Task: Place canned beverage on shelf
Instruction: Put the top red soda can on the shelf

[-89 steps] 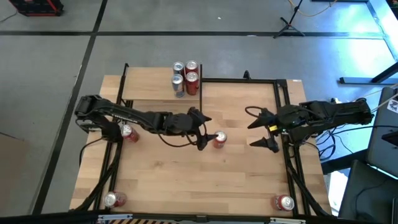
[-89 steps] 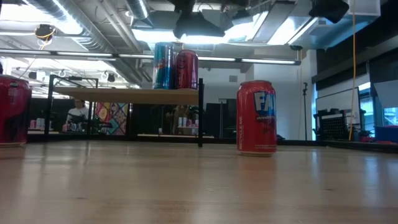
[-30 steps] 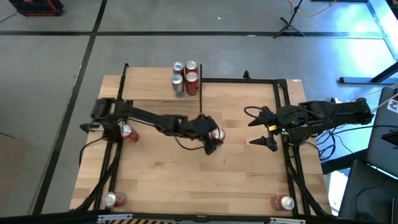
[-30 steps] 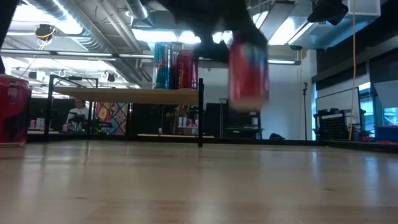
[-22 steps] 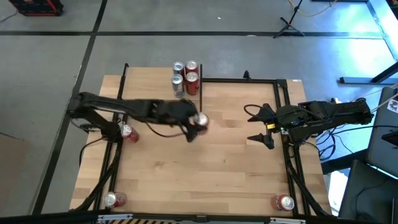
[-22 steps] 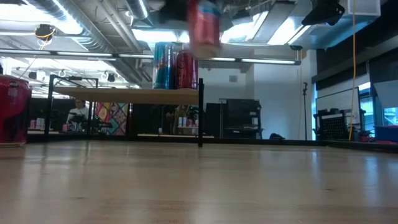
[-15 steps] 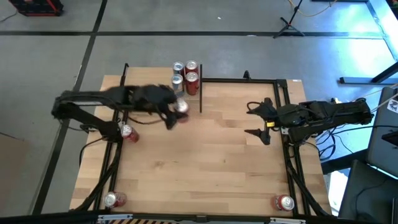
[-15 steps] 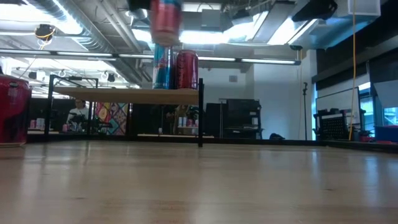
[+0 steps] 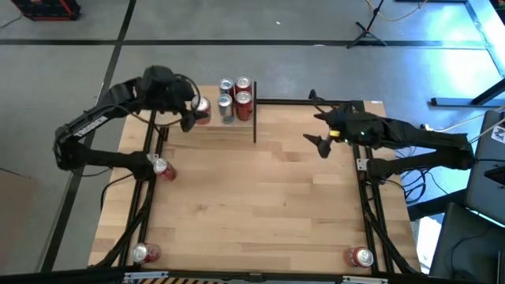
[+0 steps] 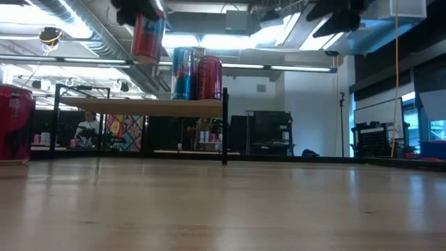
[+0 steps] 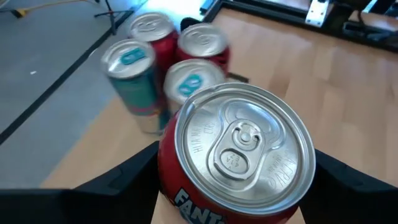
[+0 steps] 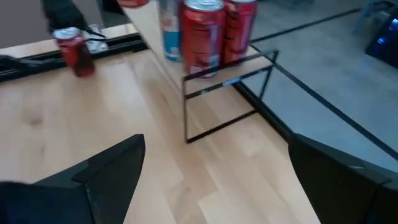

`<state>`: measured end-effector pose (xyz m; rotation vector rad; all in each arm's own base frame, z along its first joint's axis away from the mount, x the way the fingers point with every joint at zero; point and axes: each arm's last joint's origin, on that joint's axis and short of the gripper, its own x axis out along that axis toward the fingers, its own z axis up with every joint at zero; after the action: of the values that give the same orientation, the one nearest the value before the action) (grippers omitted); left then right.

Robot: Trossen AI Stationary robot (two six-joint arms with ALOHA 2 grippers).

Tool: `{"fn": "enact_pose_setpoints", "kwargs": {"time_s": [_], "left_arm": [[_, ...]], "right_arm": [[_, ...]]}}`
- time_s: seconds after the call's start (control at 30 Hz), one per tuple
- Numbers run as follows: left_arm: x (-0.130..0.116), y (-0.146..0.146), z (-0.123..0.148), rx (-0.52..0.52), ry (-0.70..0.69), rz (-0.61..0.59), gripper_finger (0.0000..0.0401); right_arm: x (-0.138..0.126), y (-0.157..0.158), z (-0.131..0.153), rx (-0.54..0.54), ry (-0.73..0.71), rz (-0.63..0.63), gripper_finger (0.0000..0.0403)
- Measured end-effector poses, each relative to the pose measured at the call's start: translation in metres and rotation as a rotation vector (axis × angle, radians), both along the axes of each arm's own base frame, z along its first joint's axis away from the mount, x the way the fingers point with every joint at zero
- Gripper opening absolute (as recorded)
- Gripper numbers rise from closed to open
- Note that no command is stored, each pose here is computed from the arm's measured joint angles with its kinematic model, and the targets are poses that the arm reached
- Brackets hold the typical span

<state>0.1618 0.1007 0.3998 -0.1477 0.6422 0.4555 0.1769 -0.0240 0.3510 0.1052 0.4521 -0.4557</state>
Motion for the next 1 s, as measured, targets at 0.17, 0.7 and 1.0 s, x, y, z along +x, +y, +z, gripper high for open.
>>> {"fn": "enact_pose_setpoints", "kwargs": {"time_s": [0.17,0.7,1.0], "left_arm": [[-0.009,0.042,-0.013,0.005,-0.016,0.002,0.0275],[-0.012,0.126,-0.072,-0.151,-0.069,-0.122,0.0275],[-0.009,0.136,-0.075,-0.115,-0.095,-0.16,0.0275]], "right_arm": [[0.008,-0.012,-0.006,0.038,0.029,-0.011,0.0383],[0.017,-0.016,-0.011,0.023,0.058,-0.008,0.0383],[0.017,-0.016,-0.011,0.023,0.061,-0.008,0.0383]]}}
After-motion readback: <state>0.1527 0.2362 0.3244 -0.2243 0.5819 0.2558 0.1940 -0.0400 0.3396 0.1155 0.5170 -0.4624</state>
